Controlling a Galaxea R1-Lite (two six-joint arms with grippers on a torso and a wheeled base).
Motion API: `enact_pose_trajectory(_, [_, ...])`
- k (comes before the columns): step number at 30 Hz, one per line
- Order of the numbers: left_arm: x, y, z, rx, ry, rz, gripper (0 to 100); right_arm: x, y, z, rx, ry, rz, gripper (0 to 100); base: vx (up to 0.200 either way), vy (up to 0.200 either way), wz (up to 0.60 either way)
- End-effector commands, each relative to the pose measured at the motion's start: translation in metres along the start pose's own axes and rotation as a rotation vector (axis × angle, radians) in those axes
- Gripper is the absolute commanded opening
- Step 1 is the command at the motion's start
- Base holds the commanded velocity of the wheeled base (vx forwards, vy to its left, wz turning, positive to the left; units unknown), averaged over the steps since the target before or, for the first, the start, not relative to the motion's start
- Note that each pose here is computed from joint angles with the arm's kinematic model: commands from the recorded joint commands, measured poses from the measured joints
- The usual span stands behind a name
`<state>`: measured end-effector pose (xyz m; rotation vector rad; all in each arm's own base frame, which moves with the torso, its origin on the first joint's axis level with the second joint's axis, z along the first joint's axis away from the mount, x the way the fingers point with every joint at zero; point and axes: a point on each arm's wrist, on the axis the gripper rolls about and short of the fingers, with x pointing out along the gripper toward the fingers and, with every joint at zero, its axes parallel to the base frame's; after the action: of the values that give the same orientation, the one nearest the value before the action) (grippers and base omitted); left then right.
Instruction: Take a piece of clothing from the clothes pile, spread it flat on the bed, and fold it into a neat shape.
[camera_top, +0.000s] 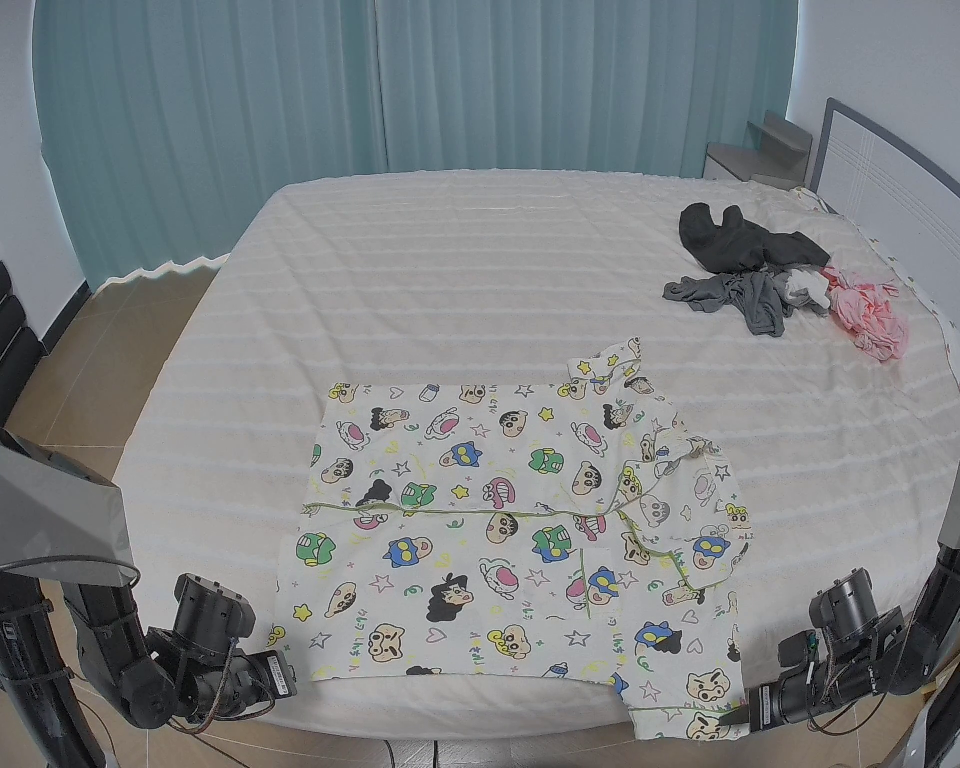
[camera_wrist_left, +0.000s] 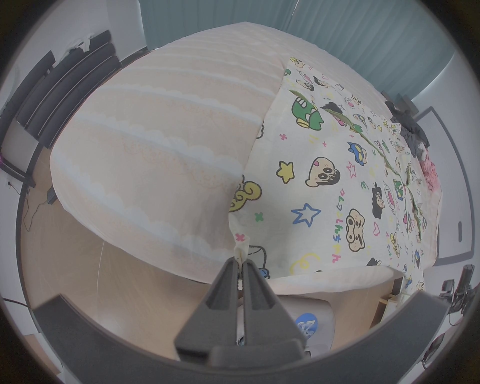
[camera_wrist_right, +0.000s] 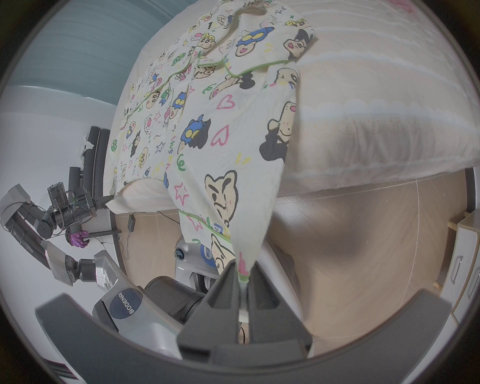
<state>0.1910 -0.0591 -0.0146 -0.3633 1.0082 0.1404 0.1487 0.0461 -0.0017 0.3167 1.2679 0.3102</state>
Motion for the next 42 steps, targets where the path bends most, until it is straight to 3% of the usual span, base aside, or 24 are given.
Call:
enact_pose_trajectory(1, [0.000,0.000,0.001,-0.002,-0.006,-0.002,0,-0.006,0.002,-0.002,-0.010,-0.020,0.024,0,0.000,0.000,0.00])
enact_pose_trajectory(4, [0.000,-0.005,0.009,-0.011,-0.048,-0.030,0,-0.014,0.005,0.001,-0.018,-0.074,0.084,0,0.000,0.000,0.00])
enact_pose_trajectory(15, [-0.009,-0.034,0.061,-0.083,-0.267,-0.164,0,-0.043,0.014,0.048,0.035,-0.369,0.159,0,0.000,0.000,0.00])
enact_pose_trajectory(23, [-0.005,-0.054,0.104,-0.122,-0.370,-0.181,0,-0.056,0.024,0.087,0.076,-0.503,0.210,0,0.000,0.000,0.00])
enact_pose_trajectory(29, [0.002,-0.066,0.133,-0.140,-0.396,-0.175,0,-0.056,0.022,0.111,0.090,-0.551,0.211,0,0.000,0.000,0.00])
enact_pose_trajectory(38, [0.048,-0.085,0.168,-0.156,-0.402,-0.168,0,-0.042,0.022,0.150,0.104,-0.581,0.222,0,0.000,0.000,0.00])
enact_pose_trajectory(42, [0.062,-0.093,0.183,-0.211,-0.399,-0.174,0,-0.032,0.020,0.163,0.108,-0.578,0.222,0,0.000,0.000,0.00])
